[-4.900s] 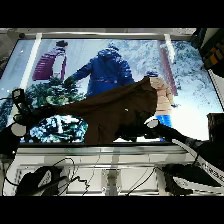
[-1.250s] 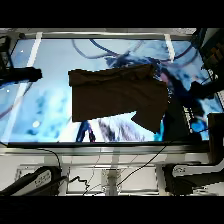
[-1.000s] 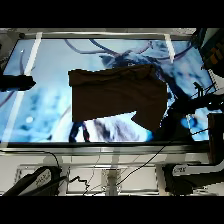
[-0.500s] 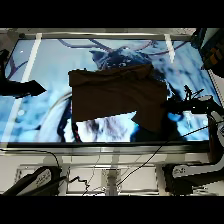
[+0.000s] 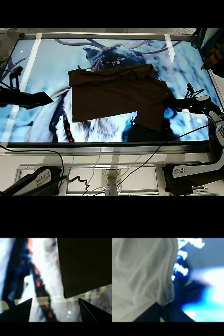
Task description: Fold the clothes and pants, and hang the long-sleeved shirts on hangers.
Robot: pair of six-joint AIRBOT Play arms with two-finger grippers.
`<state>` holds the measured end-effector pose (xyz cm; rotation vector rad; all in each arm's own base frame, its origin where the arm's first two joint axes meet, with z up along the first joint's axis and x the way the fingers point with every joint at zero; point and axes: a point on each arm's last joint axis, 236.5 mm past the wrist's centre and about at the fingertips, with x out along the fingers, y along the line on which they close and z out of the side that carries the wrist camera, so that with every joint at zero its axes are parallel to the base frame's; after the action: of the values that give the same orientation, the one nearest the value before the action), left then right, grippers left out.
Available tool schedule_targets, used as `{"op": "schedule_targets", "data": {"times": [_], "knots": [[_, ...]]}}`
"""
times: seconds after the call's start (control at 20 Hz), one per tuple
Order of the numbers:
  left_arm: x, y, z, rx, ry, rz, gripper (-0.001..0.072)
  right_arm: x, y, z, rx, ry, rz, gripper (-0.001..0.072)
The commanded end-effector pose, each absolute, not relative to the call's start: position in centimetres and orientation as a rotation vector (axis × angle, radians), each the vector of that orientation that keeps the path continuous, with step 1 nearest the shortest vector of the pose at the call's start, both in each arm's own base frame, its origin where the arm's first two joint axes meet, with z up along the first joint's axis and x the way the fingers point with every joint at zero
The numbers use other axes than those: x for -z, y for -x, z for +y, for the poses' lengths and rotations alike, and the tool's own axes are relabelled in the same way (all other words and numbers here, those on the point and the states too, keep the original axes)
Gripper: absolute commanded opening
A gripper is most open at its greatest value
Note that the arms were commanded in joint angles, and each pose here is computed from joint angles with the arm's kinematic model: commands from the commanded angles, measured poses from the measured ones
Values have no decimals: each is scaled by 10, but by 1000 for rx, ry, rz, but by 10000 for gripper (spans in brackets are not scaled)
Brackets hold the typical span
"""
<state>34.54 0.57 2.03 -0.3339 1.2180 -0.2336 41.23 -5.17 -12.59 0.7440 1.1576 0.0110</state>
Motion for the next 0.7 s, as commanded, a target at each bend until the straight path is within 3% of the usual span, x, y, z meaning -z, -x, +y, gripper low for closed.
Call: {"op": "schedule_targets", "data": {"times": [0.0,0.3,0.55,0.6,0.65], "knots": [[29,-323,-7,212,438,1281,634,124,-416,-53,7,-771,1141,10],[74,-321,-20,121,617,1210,633,123,-412,-46,-18,-780,1164,10],[93,-316,-56,184,587,1206,631,123,-410,-44,-27,-783,1173,10],[97,-316,-63,190,584,1218,582,123,-409,-42,-33,-786,1179,10],[102,-315,-72,192,600,1237,472,122,-407,-40,-42,-790,1188,10]]}}
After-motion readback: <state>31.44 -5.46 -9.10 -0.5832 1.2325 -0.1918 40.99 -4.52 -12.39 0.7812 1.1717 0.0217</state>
